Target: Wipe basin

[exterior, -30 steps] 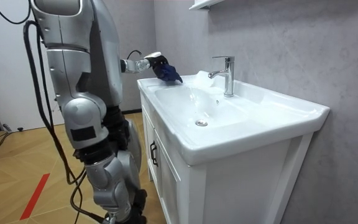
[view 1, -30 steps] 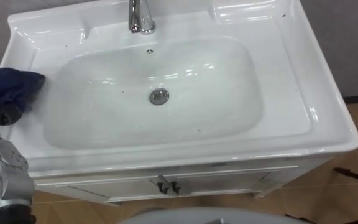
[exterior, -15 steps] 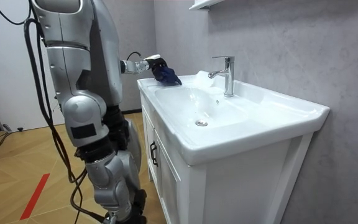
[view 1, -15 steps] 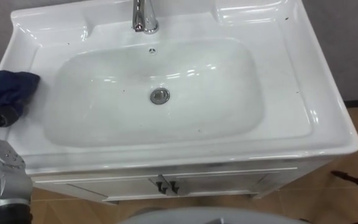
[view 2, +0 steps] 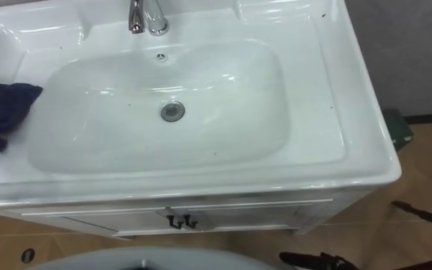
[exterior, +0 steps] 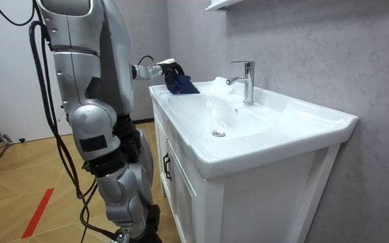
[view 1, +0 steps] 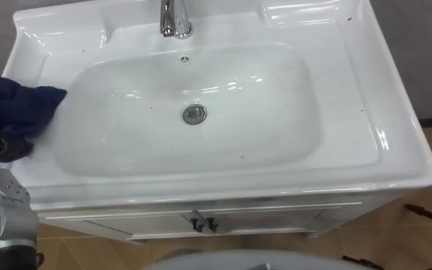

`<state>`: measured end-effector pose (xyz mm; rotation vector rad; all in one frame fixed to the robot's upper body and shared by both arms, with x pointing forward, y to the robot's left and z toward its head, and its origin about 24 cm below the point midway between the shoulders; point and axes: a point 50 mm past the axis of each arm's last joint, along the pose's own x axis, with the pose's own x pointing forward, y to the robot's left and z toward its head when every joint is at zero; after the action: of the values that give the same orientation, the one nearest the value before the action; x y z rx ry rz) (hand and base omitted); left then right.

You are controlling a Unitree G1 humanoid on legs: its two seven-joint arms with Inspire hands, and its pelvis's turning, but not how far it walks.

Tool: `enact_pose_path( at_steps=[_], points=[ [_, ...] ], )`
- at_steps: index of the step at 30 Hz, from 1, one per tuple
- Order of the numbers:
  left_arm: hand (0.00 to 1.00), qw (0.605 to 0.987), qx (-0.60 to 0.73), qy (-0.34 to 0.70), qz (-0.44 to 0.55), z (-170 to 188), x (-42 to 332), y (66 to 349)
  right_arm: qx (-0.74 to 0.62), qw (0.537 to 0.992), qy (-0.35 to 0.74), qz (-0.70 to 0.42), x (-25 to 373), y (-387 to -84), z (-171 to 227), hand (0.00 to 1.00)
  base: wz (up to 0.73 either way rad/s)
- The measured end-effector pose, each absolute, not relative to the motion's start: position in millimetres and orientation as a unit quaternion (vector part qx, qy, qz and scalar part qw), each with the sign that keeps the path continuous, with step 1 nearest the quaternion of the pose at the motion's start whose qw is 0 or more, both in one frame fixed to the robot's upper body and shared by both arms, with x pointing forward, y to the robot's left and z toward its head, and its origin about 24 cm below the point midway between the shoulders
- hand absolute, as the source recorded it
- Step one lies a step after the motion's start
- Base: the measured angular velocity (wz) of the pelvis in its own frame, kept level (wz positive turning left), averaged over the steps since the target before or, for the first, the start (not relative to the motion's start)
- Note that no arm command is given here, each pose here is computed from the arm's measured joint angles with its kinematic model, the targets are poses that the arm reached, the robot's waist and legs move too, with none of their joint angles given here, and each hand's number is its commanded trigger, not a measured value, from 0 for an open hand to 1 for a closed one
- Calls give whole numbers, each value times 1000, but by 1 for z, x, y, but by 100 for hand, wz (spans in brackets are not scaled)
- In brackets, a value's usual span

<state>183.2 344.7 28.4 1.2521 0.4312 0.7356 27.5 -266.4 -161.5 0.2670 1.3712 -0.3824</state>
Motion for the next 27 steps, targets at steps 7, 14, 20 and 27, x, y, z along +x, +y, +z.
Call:
enact_pose_path(
  at_steps=[7,14,20,27],
  points=[
    [0,723,571,154,357,46,187,342,124,746,630,-177,25,-266,-162,0,0],
    [0,717,570,138,378,57,187,345,120,741,636,-179,20,-268,-162,0,0],
    [0,714,570,136,384,58,187,346,121,740,636,-179,20,-267,-162,0,0],
    [0,714,570,131,386,61,189,346,120,741,635,-186,21,-268,-162,0,0]
  ],
)
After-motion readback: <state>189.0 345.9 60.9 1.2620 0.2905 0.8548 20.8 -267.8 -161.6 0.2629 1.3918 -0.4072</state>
